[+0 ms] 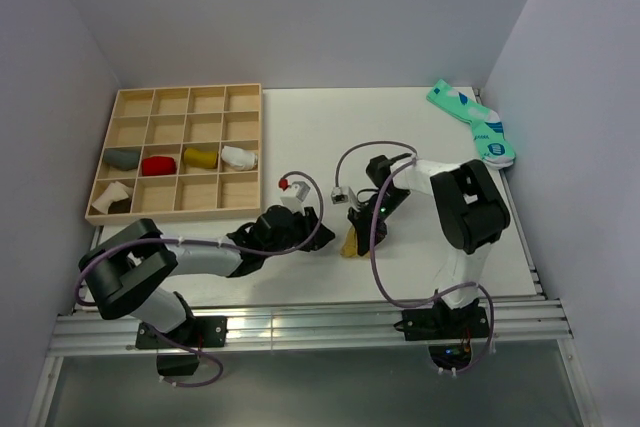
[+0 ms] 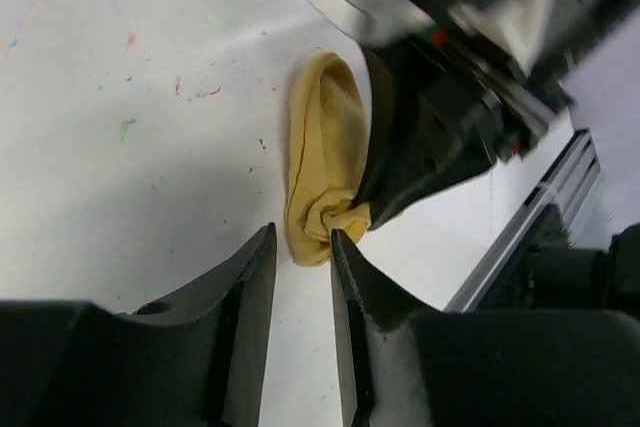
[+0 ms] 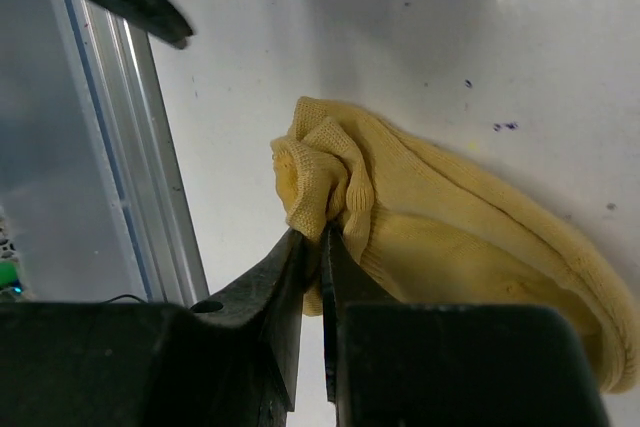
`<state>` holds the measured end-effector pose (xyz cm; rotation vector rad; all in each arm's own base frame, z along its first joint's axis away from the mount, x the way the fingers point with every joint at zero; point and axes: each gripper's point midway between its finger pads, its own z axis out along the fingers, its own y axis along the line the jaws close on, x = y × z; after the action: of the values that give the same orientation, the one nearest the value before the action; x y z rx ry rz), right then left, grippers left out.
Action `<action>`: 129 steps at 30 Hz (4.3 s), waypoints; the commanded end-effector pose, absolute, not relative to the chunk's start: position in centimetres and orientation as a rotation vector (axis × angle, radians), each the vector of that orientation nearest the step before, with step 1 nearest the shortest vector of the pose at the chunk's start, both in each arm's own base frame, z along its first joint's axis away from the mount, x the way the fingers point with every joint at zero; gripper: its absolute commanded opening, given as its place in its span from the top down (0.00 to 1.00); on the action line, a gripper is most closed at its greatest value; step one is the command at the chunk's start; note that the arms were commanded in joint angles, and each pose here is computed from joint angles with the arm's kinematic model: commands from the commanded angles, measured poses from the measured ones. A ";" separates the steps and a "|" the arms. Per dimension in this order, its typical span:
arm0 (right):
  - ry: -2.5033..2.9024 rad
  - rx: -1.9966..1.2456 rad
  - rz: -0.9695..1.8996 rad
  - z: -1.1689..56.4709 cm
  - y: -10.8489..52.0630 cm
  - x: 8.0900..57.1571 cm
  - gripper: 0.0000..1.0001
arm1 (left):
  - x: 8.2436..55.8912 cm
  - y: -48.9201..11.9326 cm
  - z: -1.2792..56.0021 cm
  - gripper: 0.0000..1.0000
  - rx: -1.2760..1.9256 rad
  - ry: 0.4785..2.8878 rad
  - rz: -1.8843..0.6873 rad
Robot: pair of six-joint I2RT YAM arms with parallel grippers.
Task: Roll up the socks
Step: Roll the sock at the center of the board.
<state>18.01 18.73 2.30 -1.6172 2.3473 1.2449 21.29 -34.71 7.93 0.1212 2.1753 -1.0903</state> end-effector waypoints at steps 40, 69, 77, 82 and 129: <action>2.533 -1.473 1.300 1.1 16.9 19.9 0.86 | 18.6 -42.7 3.1 0.80 0.885 2.004 -1.172; 2.292 -1.330 0.727 6.9 16.1 25.5 0.54 | 17.2 -33.4 -0.3 1.00 0.182 2.672 -0.464; 2.152 -1.322 0.697 8.3 16.3 25.0 0.60 | 16.0 -34.5 0.8 1.00 0.288 2.811 -0.523; 2.169 -1.208 0.594 8.0 15.6 26.5 0.55 | 16.2 -33.9 1.3 1.00 0.271 2.876 -0.605; 1.601 -1.873 0.489 5.1 23.1 16.1 0.54 | 16.9 -35.3 0.4 1.00 0.116 3.111 -1.032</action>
<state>15.16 22.08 5.07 -1.8850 1.6449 0.5500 17.36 -36.37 2.32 0.1291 3.0554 -1.1196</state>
